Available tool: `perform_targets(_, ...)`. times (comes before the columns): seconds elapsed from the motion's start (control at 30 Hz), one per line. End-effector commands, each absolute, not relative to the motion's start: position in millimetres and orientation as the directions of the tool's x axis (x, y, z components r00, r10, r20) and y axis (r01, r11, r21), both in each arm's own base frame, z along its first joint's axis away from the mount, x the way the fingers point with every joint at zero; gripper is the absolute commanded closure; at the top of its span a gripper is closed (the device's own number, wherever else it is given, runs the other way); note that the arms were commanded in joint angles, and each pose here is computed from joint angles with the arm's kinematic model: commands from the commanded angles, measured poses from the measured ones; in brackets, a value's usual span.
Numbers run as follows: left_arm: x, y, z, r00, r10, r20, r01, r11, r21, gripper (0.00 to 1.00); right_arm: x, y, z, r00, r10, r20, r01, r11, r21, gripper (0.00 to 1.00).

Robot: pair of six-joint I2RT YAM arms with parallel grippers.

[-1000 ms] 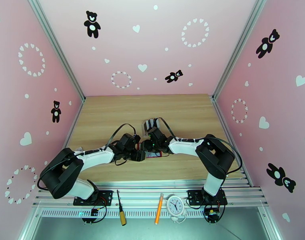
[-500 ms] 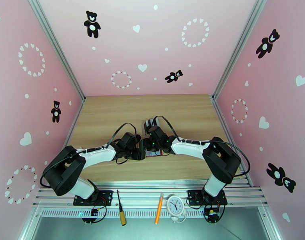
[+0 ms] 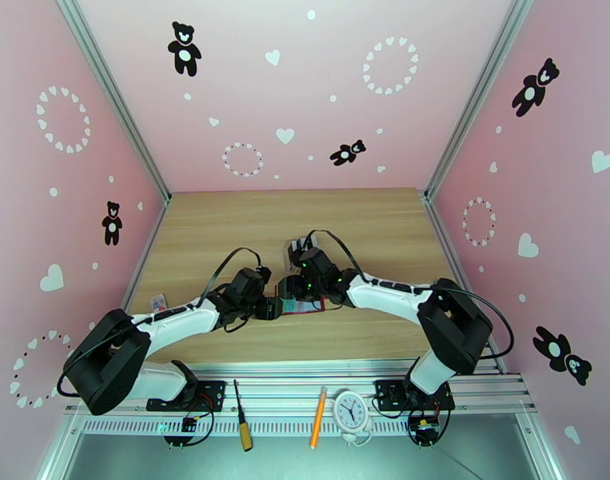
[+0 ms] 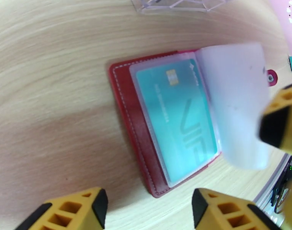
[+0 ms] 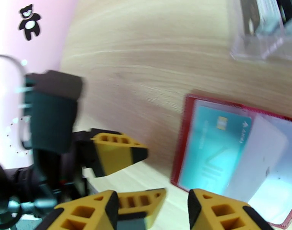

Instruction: Put the credit cards into the card holder

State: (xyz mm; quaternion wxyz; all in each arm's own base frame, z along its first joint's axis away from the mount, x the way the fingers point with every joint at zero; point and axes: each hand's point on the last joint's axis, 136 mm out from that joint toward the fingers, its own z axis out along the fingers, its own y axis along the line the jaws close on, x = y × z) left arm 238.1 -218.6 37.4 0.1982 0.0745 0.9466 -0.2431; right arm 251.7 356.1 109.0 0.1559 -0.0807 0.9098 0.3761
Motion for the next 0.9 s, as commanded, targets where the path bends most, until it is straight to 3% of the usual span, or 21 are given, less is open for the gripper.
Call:
perform_targets(0.0,244,-211,40,-0.903,0.009,-0.43,0.211,0.881,-0.424,0.35,252,356,138,-0.922,-0.038,-0.385,-0.305,0.684,0.663,0.45)
perform_targets(0.2,246,-205,40,-0.904,-0.015,-0.427,0.19,0.881,-0.433,0.35,256,333,146,-0.914,-0.004,-0.405,-0.286,0.714,0.639,0.44)
perform_targets(0.43,244,-212,42,-0.908,-0.012,-0.419,0.206,0.858,-0.471,0.35,270,271,102,-0.923,0.018,-0.385,-0.178,0.866,0.467,0.43)
perform_targets(0.87,239,-246,74,-0.89,-0.009,-0.457,0.281,0.778,-0.562,0.34,290,278,65,-0.94,-0.03,-0.339,-0.18,0.89,0.42,0.42)
